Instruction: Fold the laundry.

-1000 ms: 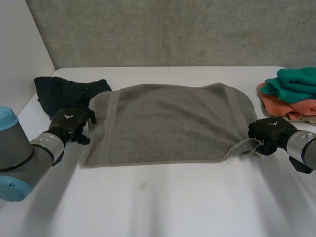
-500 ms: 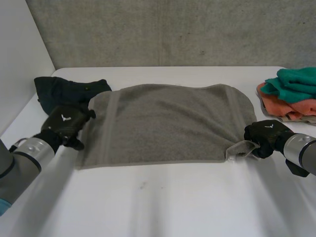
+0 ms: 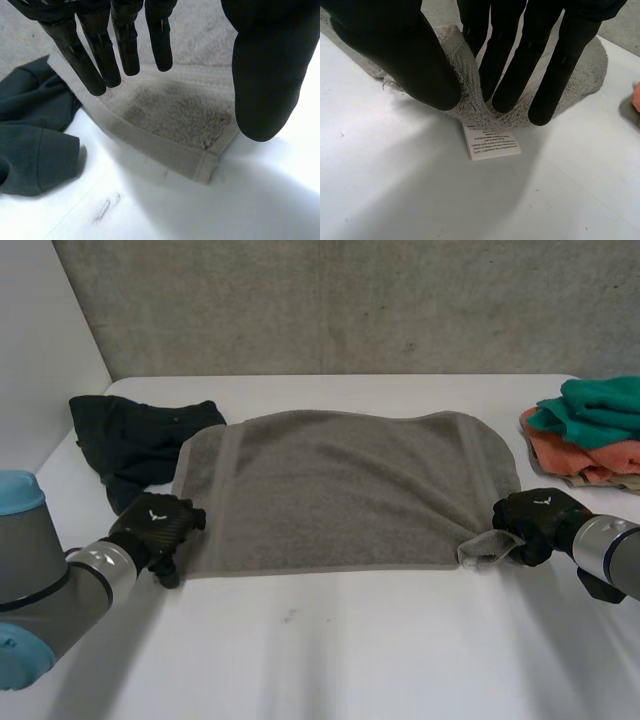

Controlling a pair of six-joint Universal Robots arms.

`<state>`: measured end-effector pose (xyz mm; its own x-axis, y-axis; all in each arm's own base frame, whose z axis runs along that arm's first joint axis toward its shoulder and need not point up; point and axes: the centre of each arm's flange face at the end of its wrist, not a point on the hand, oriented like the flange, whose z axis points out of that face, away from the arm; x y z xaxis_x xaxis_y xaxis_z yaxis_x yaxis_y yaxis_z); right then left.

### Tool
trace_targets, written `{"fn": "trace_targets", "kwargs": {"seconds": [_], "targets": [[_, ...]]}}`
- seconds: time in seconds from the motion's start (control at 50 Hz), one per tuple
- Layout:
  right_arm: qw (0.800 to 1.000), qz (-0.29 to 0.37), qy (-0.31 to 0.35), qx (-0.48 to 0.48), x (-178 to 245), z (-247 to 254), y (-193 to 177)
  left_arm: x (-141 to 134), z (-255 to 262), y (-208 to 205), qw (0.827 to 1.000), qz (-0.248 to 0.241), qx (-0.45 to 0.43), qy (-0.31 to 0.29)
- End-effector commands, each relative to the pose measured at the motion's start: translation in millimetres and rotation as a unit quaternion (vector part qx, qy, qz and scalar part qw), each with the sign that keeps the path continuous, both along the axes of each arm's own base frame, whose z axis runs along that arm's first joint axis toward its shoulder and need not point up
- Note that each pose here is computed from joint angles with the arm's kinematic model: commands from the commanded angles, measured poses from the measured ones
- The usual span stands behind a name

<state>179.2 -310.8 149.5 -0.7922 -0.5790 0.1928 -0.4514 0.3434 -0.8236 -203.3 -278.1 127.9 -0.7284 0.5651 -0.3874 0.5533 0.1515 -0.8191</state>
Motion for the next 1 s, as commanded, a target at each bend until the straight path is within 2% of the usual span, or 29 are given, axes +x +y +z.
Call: {"fn": "trace_targets", "kwargs": {"seconds": [0.02,0.68,0.76,0.88,1.0], "targets": [[1.0,0.001,0.0,0.002,-0.6,-1.5,0.2,-0.1,-6.5,-12.5,1.0,0.005,-0.008,-0.001],[1.0,0.006,0.006,0.005,1.0,-3.0,5.0,-23.7,-11.7,-52.8,0.999,0.003,-0.049,0.008],[1.0,0.003,0.008,-0.002,-0.3,1.3,2.9,-21.6,-4.2,-45.9,0.999,0.013,-0.044,0.009],[0.999,0.004,0.026,-0.025,-7.2,28.3,2.4,-14.9,33.9,-13.2,0.998,0.022,-0.052,0.027],[0.993,0.051,0.106,0.027,-13.9,40.3,17.6,-6.3,37.1,19.2,1.0,0.018,0.003,0.008]]}}
